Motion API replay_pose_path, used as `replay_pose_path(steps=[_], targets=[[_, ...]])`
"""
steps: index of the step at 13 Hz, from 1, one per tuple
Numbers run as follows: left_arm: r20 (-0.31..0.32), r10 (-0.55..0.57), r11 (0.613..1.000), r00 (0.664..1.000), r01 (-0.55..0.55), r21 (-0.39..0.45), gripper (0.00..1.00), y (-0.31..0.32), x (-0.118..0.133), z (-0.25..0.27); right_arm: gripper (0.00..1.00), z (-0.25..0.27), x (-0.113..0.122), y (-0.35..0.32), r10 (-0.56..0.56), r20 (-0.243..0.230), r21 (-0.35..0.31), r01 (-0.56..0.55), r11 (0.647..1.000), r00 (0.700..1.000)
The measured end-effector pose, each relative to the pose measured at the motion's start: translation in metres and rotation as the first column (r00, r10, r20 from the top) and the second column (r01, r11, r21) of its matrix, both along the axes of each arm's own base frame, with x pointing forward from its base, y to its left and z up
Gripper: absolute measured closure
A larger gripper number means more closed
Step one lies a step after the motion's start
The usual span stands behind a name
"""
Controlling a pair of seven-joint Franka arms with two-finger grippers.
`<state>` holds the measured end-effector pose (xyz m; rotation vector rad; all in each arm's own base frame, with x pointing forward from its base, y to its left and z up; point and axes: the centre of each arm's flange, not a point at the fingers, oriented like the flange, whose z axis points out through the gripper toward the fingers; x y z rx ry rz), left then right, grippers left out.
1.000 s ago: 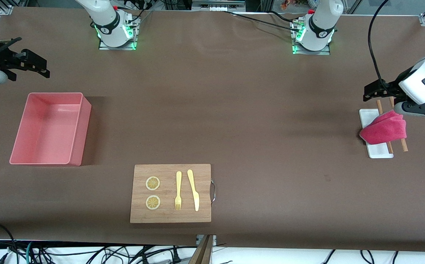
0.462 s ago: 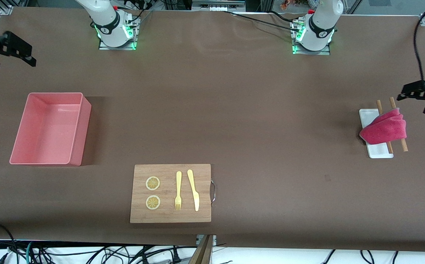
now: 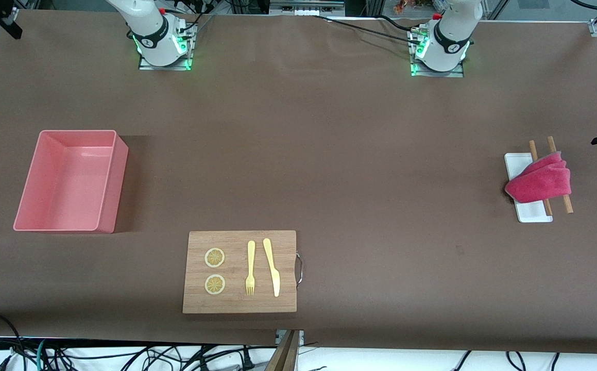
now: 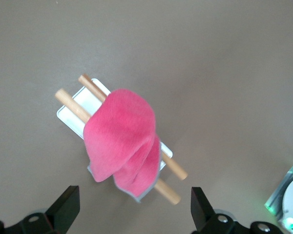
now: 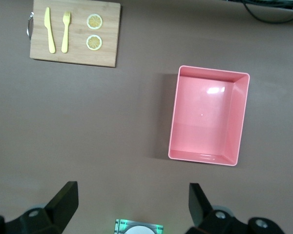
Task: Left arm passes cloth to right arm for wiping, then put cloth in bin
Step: 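Grasp and lift the pink cloth with the left gripper while the right gripper advances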
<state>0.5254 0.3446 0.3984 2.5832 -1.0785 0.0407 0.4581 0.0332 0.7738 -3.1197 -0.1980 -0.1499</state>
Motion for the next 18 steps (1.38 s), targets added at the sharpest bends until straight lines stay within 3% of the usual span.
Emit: replay_pose_path(steps=[3,5,7,10,15,18], targets=[[0.134,-0.102,0.977,0.986,0.124,-0.172,0.0,0.053,-0.028,-0.074,0.0,-0.026,0.022,0.018,0.034,-0.03,0.004,-0.034,0.999,0.999],[0.213,-0.164,0.944,0.963,0.215,-0.248,0.0,0.061,-0.032,-0.126,0.0,-0.053,0.041,0.025,0.052,-0.054,0.022,-0.051,0.998,0.997],[0.275,-0.213,0.912,0.937,0.292,-0.289,0.0,0.062,-0.028,-0.168,0.0,-0.078,0.054,0.026,0.14,-0.06,0.026,-0.139,0.99,0.988],[0.31,-0.258,0.883,0.915,0.353,-0.309,0.06,0.064,-0.025,-0.203,0.0,-0.113,0.068,0.034,0.395,-0.031,0.046,-0.394,0.918,0.918],[0.335,-0.286,0.876,0.898,0.386,-0.289,0.64,0.07,-0.018,-0.204,0.0,-0.182,0.103,0.046,0.684,0.025,0.117,-0.682,0.722,0.729],[0.361,-0.302,0.88,0.882,0.404,-0.249,0.96,0.078,-0.002,-0.173,0.0,-0.217,0.11,0.052,0.774,0.108,0.182,-0.778,0.601,0.624]])
